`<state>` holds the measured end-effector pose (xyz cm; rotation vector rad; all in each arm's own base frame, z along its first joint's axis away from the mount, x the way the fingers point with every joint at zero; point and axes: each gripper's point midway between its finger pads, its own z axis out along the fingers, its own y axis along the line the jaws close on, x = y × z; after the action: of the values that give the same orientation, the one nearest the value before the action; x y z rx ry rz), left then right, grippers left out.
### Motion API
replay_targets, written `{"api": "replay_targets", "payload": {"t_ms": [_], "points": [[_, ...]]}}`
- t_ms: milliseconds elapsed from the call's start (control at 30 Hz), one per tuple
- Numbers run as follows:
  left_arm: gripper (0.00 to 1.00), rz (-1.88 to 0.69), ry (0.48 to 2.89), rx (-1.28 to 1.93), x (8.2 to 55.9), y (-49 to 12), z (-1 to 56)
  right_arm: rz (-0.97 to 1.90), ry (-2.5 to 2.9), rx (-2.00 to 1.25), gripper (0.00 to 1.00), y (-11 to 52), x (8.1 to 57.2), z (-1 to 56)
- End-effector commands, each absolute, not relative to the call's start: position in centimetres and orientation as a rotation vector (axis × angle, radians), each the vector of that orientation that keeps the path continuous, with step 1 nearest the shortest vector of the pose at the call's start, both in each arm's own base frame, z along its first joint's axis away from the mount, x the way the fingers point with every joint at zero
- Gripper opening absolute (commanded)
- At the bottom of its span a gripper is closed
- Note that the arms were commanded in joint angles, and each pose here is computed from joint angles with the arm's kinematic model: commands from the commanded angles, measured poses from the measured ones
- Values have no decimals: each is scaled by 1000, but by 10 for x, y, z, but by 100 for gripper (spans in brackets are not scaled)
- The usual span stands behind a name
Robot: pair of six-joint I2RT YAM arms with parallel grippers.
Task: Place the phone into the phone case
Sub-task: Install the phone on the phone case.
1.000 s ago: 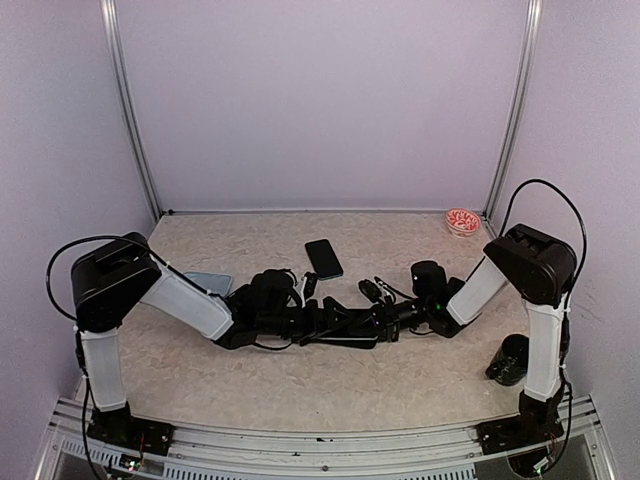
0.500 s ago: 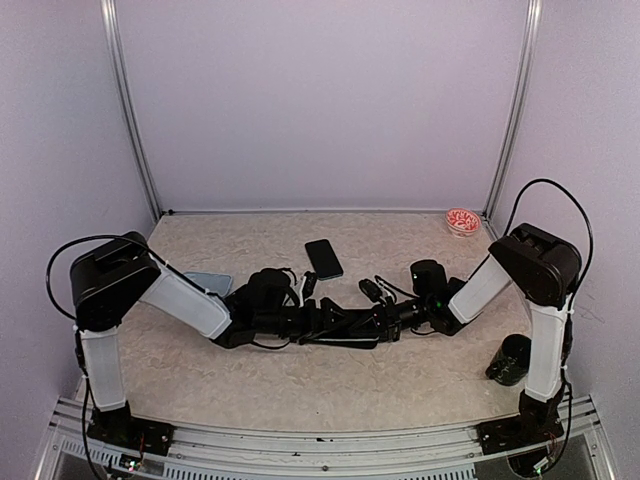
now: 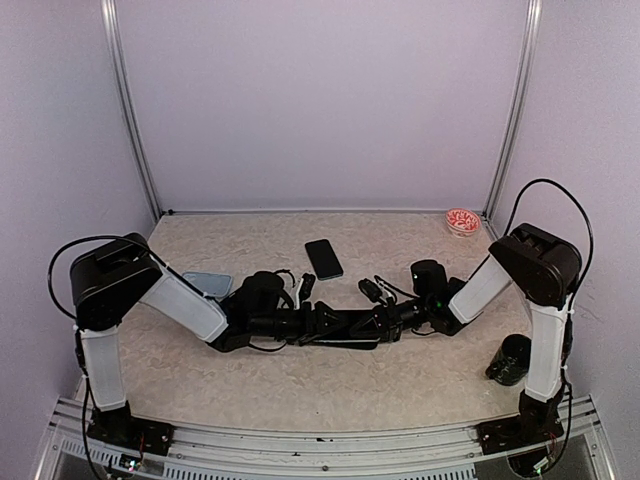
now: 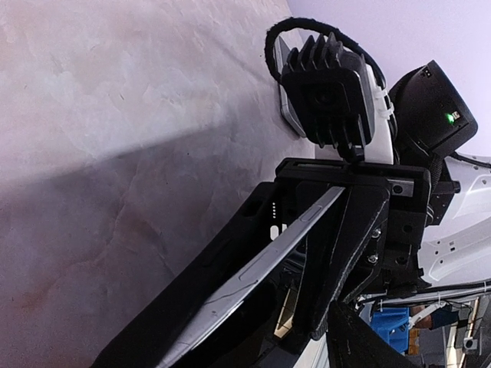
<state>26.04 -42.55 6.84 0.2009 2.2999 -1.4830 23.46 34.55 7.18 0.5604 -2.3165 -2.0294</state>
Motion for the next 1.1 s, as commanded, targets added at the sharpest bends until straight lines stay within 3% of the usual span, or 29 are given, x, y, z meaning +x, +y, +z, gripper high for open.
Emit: {"api": "replay_targets", "payload": {"t_ms": [0,333,1067], "points": [[65,-1673,2082,356,247,-447,123,-2028,-2336,563,0,348,234,76],[54,-1724,2068,370,242,-450,123,-1990,-2378,563,13,349,238,71],[39,-1725,2053,344,245,-444,124,-1917,-2422,550,21,347,239,68]]}}
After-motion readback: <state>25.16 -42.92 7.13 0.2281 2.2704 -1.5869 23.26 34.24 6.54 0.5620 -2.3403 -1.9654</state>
